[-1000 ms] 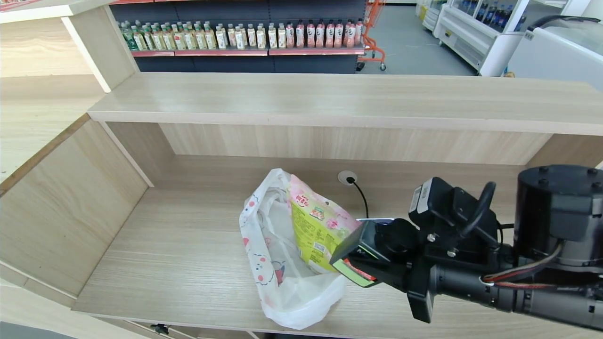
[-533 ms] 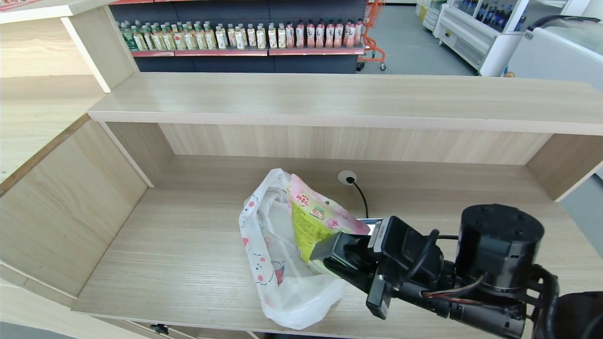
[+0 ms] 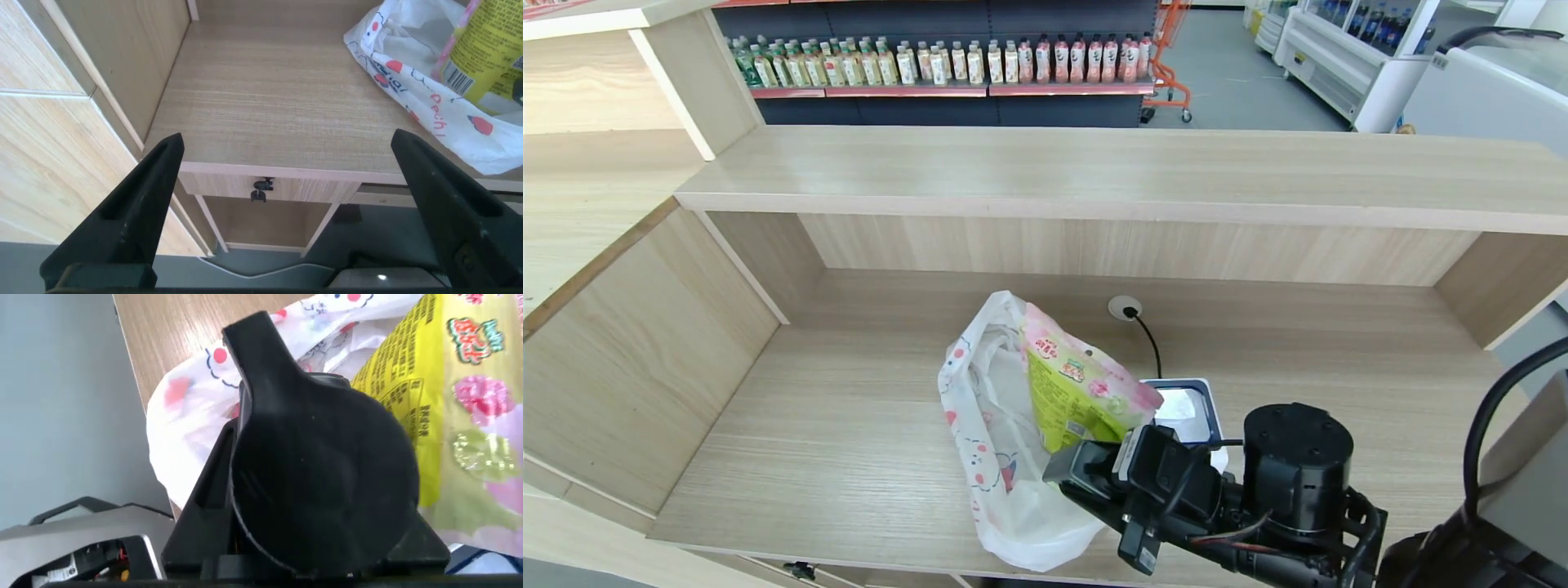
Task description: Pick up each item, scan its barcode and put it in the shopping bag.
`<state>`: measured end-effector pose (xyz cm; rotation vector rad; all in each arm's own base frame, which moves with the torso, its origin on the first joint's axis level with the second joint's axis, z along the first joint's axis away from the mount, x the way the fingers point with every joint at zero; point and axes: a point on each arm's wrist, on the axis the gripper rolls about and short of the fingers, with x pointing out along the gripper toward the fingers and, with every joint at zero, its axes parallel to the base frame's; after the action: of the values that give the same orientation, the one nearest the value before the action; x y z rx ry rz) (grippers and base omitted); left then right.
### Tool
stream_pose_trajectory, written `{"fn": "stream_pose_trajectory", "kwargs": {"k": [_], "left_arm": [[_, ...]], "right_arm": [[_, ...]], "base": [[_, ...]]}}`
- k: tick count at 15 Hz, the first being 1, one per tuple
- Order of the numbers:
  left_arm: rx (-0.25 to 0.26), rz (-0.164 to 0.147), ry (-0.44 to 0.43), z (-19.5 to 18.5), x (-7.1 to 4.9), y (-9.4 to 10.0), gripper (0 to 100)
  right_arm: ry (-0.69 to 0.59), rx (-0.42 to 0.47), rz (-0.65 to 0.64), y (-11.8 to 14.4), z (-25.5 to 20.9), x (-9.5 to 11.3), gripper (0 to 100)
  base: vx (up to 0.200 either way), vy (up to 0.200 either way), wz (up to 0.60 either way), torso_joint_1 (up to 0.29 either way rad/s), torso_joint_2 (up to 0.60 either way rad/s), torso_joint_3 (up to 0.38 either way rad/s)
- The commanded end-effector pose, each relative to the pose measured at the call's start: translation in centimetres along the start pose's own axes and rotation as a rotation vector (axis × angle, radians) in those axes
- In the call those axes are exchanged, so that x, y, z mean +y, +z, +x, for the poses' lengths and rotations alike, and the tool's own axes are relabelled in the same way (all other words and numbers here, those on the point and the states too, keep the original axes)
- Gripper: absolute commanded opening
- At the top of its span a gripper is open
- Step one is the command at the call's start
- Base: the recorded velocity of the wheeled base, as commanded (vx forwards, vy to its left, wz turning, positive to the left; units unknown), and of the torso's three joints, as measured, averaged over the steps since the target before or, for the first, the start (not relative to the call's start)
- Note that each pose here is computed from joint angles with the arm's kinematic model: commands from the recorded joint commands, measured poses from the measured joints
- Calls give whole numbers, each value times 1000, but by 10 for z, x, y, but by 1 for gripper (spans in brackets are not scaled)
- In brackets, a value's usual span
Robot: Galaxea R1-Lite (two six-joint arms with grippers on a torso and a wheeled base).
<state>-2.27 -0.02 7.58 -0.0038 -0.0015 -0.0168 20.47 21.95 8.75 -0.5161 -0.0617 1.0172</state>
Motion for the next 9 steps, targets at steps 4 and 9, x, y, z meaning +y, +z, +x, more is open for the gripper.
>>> {"fn": "stream_pose_trajectory", "kwargs": {"k": [4,9], "left_arm": [[0,1,0,0,0,0,100],[0,-1,0,0,0,0,100]], "right_arm": [[14,21,10,-16,11,6,0],[2,-1,7,-22,17,7,0]], "base": [[0,0,0,0,0,0],[0,0,0,0,0,0]]}}
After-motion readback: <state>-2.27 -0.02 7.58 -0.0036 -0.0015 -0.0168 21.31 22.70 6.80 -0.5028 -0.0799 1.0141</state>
